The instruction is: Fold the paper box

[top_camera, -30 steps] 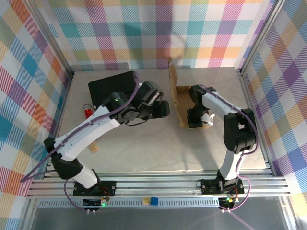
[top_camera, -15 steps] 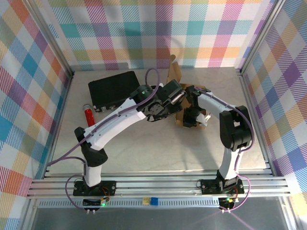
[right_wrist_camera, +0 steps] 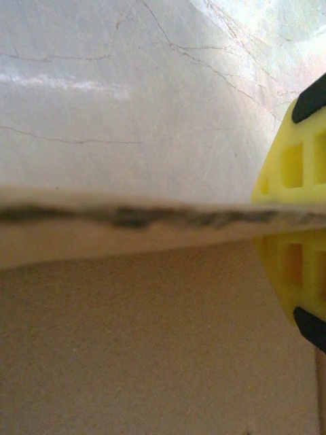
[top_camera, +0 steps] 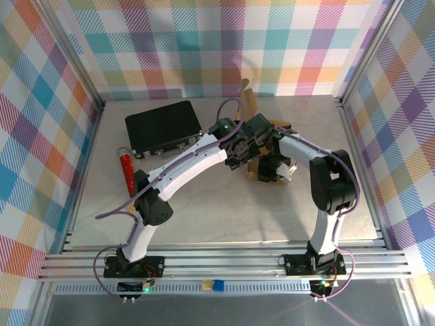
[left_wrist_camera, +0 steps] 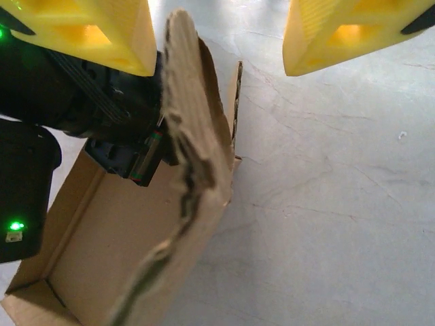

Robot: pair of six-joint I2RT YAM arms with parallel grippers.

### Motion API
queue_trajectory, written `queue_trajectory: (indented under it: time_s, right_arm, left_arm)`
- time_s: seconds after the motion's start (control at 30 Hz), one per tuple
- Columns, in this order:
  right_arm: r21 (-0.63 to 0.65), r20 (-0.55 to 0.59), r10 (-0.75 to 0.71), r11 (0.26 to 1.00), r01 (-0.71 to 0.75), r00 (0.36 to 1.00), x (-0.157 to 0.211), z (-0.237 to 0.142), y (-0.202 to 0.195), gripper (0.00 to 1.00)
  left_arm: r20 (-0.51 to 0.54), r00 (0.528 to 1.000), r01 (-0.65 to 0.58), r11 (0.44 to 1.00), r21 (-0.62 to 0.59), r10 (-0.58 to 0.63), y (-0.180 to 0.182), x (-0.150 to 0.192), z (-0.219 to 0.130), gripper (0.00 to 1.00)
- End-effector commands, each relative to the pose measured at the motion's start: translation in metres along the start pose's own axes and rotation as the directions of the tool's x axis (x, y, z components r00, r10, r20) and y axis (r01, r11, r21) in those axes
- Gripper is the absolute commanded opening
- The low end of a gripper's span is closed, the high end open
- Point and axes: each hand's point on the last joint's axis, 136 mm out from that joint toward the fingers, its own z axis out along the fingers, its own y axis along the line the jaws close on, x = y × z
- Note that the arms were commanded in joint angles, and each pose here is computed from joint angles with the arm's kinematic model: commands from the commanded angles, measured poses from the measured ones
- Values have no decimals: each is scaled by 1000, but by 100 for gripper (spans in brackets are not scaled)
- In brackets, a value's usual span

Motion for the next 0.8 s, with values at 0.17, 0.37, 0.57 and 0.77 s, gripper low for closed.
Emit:
queue_trajectory:
  time_s: [0.17,0.37,0.57,0.77]
  right_arm:
    - [31,-20,23,999,-22,1000,5,3,-11,0]
    - [30,-27,26,999,-25,999,8,3,-13,0]
    - [28,-35,26,999,-25,999,10,2,-13,0]
    - [22,-73,-54,998,55,996,23,-18,-9,64]
  left_arm:
    - [36,999,-32,997,-68,34,9,-5,15,29]
    - [82,994,-69,991,-112,78,15,-12,19,15]
    - [114,984,-116,976,-187,138,30,-18,23,0]
    - [166,943,-240,935,-261,288,42,-35,13,0]
